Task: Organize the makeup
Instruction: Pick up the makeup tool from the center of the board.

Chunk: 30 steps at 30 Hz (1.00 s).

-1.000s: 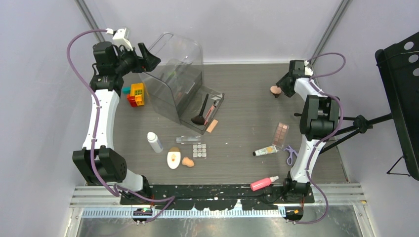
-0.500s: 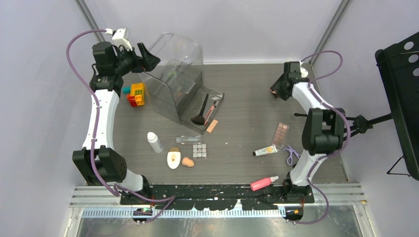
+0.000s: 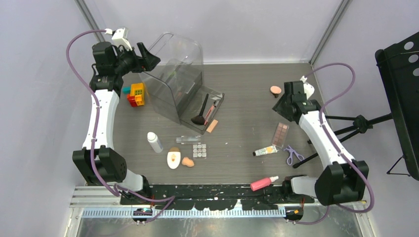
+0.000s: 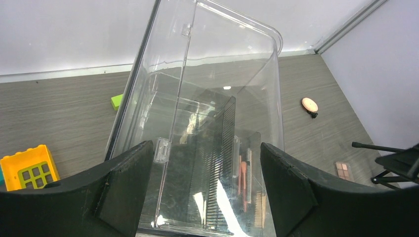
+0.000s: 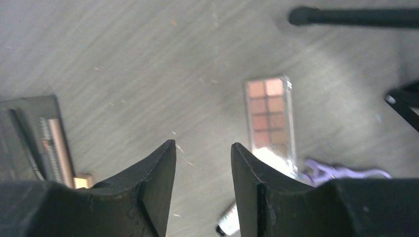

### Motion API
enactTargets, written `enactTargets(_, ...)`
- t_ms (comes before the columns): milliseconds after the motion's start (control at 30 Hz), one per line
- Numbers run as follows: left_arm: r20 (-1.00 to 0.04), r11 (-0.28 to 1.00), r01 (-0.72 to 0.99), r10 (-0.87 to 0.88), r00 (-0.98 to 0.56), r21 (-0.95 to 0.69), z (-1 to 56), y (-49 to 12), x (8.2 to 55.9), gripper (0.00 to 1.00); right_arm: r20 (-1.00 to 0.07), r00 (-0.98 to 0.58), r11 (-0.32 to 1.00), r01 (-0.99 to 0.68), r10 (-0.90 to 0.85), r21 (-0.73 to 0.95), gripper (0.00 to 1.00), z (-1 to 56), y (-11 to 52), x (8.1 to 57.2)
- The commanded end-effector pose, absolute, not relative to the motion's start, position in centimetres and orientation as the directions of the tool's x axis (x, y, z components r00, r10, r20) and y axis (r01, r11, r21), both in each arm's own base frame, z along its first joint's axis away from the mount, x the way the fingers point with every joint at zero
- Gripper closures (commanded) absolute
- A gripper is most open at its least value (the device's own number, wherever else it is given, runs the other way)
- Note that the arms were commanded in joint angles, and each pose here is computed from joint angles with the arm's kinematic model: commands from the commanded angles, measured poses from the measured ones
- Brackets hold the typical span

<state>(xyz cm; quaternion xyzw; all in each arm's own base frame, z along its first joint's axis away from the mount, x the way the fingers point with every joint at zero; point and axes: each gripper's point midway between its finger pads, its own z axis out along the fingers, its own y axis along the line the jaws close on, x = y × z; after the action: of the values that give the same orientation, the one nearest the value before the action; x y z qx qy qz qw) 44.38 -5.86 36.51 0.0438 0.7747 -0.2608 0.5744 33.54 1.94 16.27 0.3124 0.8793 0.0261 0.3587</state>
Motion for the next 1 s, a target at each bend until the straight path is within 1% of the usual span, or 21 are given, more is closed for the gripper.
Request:
enactTargets(0, -0.876, 0.849, 0.337, -0.259, -0.408, -0.408, 34.4, -5.8, 44.0, 0.19, -0.601, -0.551, 0.771, 0.61, 0.578, 0.182, 0.5, 15.7, 0.1, 28.6)
enactTargets(133, -0.875, 0.849, 0.337, -0.259, -0.409, -0.408, 34.4, -5.8, 44.1, 0.19, -0.57, -0.53, 0.731, 0.653, 0.628, 0.198, 0.48, 15.0, -0.1, 25.5)
enactTargets(267, -0.876, 0.849, 0.337, -0.258, -0.407, -0.407, 34.5, -5.8, 44.0, 0.19, -0.579, -0.475, 0.689, 0.69, 0.663, 0.223, 0.48, 14.3, -0.6, 24.1)
enactTargets(500, -0.875, 0.847, 0.339, -0.26, -0.408, -0.41, 34.5, -5.9, 44.0, 0.19, -0.572, -0.536, 0.689, 0.721, 0.622, 0.074, 0.49, 11.6, -1.9, 24.0)
enactTargets(767, -0.878, 0.85, 0.337, -0.258, -0.402, -0.404, 34.6, -5.7, 44.0, 0.19, -0.564, -0.501, 0.644, 0.761, 0.656, 0.073, 0.49, 8.9, -2.5, 23.8)
enactTargets(967, -0.877, 0.85, 0.335, -0.26, -0.405, -0.407, 34.6, -5.6, 44.0, 0.19, -0.554, -0.49, 0.59, 0.808, 0.673, 0.002, 0.5, 7.5, -3.5, 22.9)
